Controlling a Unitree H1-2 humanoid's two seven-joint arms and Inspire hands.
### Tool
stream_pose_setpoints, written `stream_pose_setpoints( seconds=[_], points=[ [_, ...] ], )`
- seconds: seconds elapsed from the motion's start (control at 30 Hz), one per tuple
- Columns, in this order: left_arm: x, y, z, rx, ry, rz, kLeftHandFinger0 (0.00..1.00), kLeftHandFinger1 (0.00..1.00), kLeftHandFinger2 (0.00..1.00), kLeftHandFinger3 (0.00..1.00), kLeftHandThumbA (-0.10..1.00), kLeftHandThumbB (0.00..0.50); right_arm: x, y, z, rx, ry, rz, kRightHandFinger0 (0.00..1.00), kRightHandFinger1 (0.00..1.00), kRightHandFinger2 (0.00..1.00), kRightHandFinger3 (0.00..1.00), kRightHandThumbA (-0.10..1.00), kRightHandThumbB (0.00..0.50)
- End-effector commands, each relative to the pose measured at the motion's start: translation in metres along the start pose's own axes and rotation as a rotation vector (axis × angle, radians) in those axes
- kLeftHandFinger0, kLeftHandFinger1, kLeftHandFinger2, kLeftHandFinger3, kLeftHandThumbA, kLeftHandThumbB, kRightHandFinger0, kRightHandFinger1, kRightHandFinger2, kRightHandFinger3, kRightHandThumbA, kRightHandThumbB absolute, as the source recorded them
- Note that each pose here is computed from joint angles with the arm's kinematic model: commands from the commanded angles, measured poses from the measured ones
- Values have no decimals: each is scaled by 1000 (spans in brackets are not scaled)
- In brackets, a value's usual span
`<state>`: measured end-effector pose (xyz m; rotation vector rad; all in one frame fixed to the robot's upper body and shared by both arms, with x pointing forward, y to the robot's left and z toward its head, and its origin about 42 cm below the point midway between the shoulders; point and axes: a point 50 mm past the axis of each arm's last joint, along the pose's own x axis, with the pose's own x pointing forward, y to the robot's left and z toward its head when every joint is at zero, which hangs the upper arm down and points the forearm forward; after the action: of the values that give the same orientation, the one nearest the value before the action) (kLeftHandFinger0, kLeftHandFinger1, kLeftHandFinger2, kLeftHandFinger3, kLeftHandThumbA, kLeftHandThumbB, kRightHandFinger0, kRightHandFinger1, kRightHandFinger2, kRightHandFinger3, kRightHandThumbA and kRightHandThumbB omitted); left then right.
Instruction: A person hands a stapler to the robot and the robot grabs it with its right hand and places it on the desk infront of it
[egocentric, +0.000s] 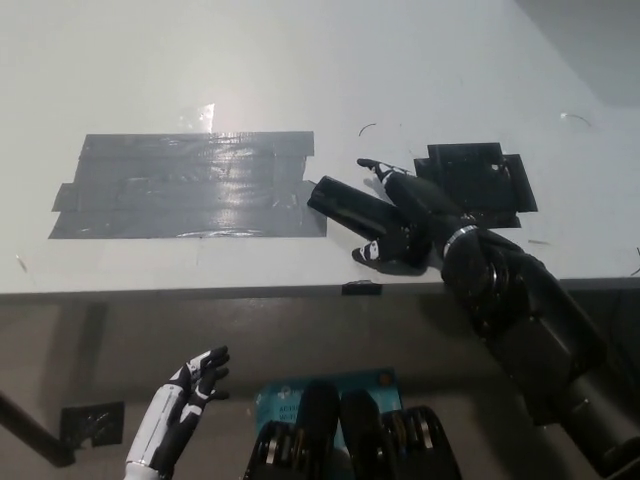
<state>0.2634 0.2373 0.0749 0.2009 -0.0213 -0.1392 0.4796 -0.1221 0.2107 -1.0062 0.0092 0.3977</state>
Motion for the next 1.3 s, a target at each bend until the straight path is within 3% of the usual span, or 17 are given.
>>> stream_pose_setpoints(
  seconds=[0.0, 0.2, 0.27, 0.3, 0.5, 0.57, 0.67, 0.77, 1.0, 1.03, 1.1, 1.13, 1.2, 1.27],
  points=[
    [-5, 2, 6, -7, -35, -2, 760, 848, 853, 813, 882, 435, -10, -31, -4, 61, -3, -103, 1000, 1000, 1000, 1000, 1000, 489],
    [-4, 0, 3, 4, -29, 1, 741, 832, 839, 803, 908, 445, -31, -96, 33, 166, -152, -304, 1000, 1000, 1000, 1000, 1000, 471],
    [-5, 0, 2, 5, -25, 2, 742, 830, 835, 798, 904, 448, -45, -120, 48, 188, -203, -370, 1000, 1000, 1000, 1000, 1000, 496],
    [-8, -2, 1, -1, -23, -1, 739, 827, 835, 799, 898, 446, -56, -133, 55, 196, -234, -408, 1000, 1000, 1000, 1000, 1000, 480],
    [-7, -3, -1, -9, -21, -11, 753, 843, 850, 820, 889, 439, -109, -169, 73, 230, -381, -550, 1000, 1000, 1000, 1000, 1000, 497],
    [-7, -3, -1, -8, -17, -10, 751, 844, 852, 818, 890, 446, -127, -170, 76, 223, -415, -588, 1000, 1000, 1000, 1000, 1000, 477],
    [-7, -1, -2, -3, -22, -7, 749, 837, 843, 810, 899, 449, -166, -154, 72, 239, -484, -633, 1000, 1000, 1000, 1000, 1000, 436],
    [-6, -2, 0, -1, -19, -10, 750, 841, 850, 827, 907, 454, -200, -127, 64, 272, -510, -629, 1000, 1000, 1000, 1000, 1000, 446],
    [-10, -4, -4, -11, -15, -5, 783, 879, 895, 902, 974, 478, -241, -38, 30, 451, -430, -511, 1000, 1000, 1000, 1000, 1000, 392],
    [-10, -5, -4, -9, -16, -4, 829, 941, 961, 959, 1000, 490, -241, -21, 18, 508, -398, -473, 1000, 1000, 1000, 1000, 1000, 354],
    [-9, -3, -3, 0, -23, 0, 893, 997, 1000, 1000, 1000, 492, -239, 2, 1, 599, -343, -422, 1000, 1000, 1000, 1000, 1000, 362],
    [-9, -1, -3, 19, -31, 9, 1000, 1000, 1000, 1000, 1000, 497, -237, 20, -11, 682, -307, -377, 1000, 1000, 1000, 1000, 1000, 352],
    [-11, -1, -4, 15, -29, 14, 1000, 1000, 1000, 1000, 1000, 500, -233, 49, -27, 813, -249, -321, 1000, 1000, 1000, 1000, 1000, 330],
    [-11, -1, -5, -1, -33, 13, 1000, 1000, 1000, 1000, 1000, 500, -228, 69, -35, 900, -229, -283, 1000, 1000, 1000, 1000, 1000, 351]
  ],
)
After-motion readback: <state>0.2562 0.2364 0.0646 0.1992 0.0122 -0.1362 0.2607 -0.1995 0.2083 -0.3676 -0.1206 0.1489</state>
